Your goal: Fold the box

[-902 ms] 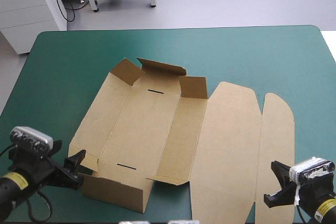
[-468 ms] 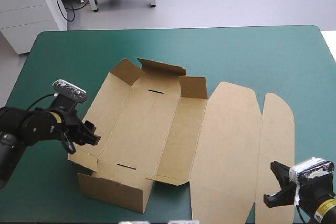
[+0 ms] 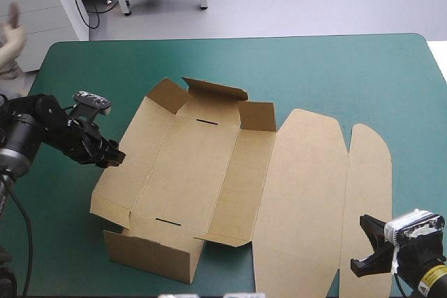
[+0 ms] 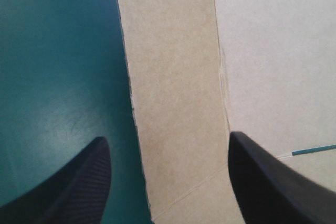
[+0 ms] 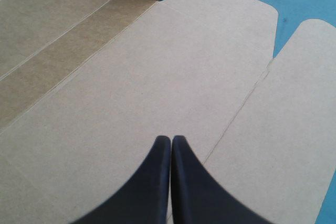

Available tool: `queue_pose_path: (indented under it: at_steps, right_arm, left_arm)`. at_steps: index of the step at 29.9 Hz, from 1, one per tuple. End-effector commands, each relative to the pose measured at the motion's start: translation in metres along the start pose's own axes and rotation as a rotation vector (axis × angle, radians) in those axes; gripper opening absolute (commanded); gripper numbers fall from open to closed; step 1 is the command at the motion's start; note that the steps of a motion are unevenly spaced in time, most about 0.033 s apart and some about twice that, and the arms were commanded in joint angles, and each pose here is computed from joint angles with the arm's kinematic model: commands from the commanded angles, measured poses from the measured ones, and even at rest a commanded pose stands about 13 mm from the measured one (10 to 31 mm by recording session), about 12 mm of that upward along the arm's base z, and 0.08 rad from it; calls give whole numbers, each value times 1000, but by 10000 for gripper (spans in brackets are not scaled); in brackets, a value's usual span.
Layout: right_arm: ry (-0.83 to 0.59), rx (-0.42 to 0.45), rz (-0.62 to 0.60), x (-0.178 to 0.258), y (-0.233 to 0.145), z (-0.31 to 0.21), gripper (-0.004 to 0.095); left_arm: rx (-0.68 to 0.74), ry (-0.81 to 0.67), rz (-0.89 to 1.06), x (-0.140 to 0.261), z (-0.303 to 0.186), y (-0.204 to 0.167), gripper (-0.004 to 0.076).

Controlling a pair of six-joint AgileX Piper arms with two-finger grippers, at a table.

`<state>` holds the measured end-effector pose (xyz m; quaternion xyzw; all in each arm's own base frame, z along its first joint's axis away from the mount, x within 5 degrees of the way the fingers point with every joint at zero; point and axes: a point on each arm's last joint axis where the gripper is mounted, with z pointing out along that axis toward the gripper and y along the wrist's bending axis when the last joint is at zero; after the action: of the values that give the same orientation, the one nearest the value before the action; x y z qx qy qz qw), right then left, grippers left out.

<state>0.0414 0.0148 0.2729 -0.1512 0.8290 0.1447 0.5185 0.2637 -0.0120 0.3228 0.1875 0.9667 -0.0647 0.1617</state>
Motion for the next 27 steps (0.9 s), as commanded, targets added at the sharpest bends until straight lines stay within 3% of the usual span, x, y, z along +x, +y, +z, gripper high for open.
queue_pose_path:
  at_steps: [1,6,13,27]
  right_arm:
    - [-88,-8,-13,-13,1,-4,-15]
    - [-88,-8,-13,-13,1,-4,-15]
    - [-88,-8,-13,-13,1,-4,-15]
    - [-88,-8,-13,-13,1,-4,-15]
  left_arm:
    - [123,-66,-28,-1,-7,18,454]
    - [214,-12,-96,3,14,44,454]
    - [345,21,-127,-7,48,50,454]
    - [463,122,-101,5,81,21,453]
